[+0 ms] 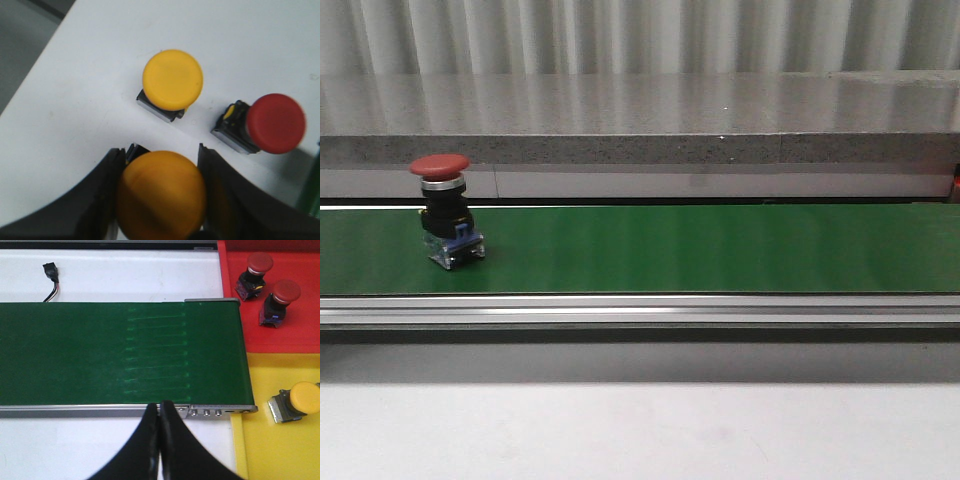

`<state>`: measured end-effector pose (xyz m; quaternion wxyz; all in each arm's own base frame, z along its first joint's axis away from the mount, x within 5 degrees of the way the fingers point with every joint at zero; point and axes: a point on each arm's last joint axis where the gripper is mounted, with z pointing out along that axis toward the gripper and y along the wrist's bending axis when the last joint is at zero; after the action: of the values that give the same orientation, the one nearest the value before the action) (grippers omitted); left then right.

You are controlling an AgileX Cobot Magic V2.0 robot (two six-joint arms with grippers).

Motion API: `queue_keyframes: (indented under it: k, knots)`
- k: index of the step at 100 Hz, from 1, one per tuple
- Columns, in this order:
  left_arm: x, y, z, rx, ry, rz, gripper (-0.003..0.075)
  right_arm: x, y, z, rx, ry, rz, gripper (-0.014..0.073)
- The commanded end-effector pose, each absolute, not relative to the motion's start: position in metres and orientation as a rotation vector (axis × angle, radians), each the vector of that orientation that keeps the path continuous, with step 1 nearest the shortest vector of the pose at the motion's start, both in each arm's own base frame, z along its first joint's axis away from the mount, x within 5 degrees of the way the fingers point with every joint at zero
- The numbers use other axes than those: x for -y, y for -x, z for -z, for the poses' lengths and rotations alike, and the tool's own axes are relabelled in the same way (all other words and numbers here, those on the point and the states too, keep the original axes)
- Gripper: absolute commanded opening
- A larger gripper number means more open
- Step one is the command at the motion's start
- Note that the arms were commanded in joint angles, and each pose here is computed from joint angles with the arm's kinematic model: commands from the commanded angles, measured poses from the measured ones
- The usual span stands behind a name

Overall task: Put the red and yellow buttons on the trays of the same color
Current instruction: 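Move the left gripper down over a yellow push-button on the table, then grasp the yellow push-button with the left gripper and lower it onto the belt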

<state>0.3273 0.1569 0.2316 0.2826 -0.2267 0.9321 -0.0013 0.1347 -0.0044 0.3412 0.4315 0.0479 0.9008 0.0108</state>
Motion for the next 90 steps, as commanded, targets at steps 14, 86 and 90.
queue_keyframes:
  k: [14,86,90]
  knots:
    - [-0.128,-0.305,-0.311,-2.327,0.528,0.035,-0.002,0.004,-0.137,-0.355,-2.157,-0.101,-0.02,-0.0067]
    - [-0.029,-0.304,-0.304,-2.438,0.17,0.183,-0.002,0.004,-0.137,-0.355,-2.157,-0.101,-0.02,-0.0067]
    - [-0.029,-0.304,-0.298,-2.454,0.174,0.185,-0.002,0.004,-0.137,-0.355,-2.157,-0.101,-0.02,-0.0067]
